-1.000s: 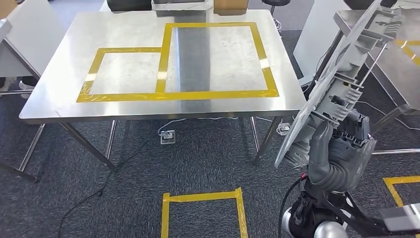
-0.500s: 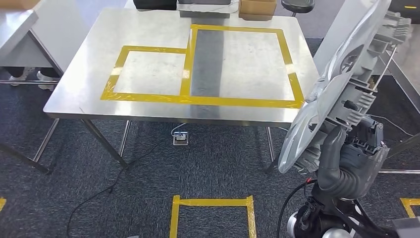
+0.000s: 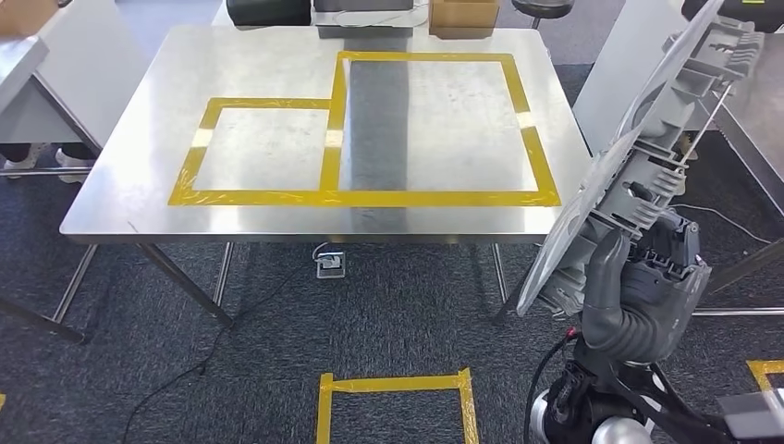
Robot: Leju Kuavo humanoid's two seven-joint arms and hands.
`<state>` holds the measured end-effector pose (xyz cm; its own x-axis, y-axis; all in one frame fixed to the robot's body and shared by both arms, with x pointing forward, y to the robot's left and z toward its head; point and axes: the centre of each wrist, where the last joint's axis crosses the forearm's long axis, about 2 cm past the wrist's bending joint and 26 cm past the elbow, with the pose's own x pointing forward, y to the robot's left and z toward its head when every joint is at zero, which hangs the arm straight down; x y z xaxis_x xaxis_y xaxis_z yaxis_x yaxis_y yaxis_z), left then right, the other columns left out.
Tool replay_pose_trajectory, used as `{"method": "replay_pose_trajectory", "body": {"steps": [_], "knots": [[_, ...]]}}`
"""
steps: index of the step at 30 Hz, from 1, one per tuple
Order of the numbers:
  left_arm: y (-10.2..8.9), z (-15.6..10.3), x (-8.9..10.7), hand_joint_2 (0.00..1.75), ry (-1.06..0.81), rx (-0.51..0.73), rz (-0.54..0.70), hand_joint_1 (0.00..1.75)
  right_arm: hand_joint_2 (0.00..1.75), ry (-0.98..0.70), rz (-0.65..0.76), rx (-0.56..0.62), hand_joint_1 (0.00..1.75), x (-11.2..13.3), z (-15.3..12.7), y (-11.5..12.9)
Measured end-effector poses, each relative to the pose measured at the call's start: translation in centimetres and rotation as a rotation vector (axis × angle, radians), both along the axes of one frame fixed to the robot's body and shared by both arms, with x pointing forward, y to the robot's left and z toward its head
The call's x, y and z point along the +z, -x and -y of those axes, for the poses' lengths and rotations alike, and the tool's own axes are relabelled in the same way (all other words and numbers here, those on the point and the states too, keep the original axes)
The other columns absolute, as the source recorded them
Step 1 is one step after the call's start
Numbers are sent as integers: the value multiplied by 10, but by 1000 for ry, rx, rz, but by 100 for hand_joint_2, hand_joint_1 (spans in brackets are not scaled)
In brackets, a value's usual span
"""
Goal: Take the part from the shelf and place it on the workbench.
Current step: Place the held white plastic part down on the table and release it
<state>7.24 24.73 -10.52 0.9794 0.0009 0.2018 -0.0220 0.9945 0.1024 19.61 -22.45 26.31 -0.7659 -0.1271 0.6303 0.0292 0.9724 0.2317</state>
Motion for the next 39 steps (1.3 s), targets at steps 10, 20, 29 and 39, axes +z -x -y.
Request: {"method": "replay_pose_trajectory", "body": {"steps": [10,20,29,39], "knots": [[0,-2,0,175,-3,1,-1,0,175,1,3,-1,175,0,0,0],[-2,2,1,175,6,0,3,0,175,1,3,-1,175,0,0,0],[0,0,0,175,2,0,0,0,175,-1,0,0,175,0,0,0],[0,-1,0,175,-1,1,-3,0,175,-1,6,0,175,1,0,-1]]}}
